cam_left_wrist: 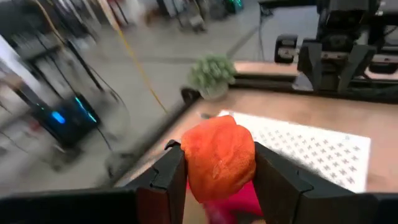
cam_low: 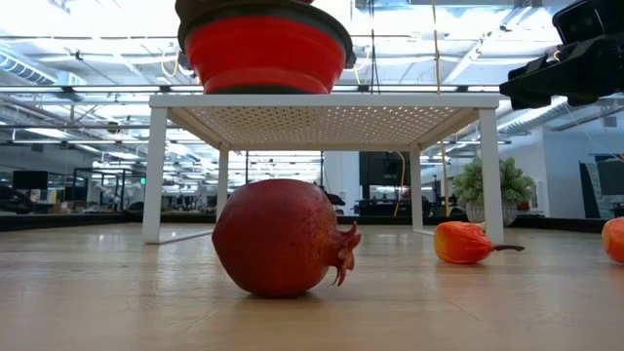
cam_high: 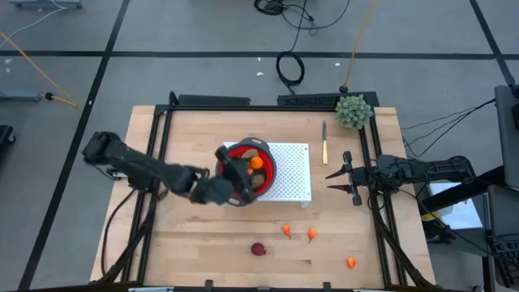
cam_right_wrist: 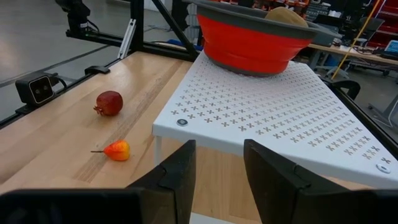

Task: Pick & Place Fruit
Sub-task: Put the orange into the strainer bowl on the shelf

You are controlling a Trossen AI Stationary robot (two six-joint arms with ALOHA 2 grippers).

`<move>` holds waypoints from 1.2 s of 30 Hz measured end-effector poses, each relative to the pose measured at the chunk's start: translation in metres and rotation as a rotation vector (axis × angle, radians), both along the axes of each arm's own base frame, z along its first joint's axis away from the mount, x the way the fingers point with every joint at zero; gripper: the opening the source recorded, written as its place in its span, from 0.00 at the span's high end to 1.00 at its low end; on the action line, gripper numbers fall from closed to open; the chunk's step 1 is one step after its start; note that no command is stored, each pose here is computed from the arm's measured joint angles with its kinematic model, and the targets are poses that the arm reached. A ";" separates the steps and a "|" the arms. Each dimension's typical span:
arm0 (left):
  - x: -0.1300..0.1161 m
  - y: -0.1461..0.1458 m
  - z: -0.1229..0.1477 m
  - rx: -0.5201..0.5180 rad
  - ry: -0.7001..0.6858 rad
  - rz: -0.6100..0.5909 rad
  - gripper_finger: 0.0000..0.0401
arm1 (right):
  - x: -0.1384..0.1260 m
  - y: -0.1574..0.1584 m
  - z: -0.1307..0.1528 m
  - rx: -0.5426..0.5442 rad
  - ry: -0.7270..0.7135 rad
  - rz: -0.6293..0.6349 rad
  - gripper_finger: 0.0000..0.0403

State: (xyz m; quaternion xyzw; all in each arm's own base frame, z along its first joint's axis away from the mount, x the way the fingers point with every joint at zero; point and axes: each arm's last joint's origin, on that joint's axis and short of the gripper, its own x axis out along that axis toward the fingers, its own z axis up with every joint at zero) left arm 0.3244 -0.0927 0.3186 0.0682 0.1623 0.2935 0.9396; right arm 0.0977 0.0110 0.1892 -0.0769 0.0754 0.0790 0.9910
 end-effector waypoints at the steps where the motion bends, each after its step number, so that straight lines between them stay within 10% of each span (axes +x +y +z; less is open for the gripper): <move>1: -0.004 0.007 0.003 -0.043 0.005 -0.005 0.63 | 0.000 0.000 0.000 0.000 -0.001 0.000 0.68; 13: -0.015 0.058 0.008 -0.366 0.059 -0.063 0.63 | 0.000 -0.001 0.000 -0.023 -0.004 -0.028 0.68; 36: 0.037 0.049 0.010 -0.317 0.319 -0.026 0.63 | 0.000 -0.002 -0.001 -0.031 0.008 -0.048 0.68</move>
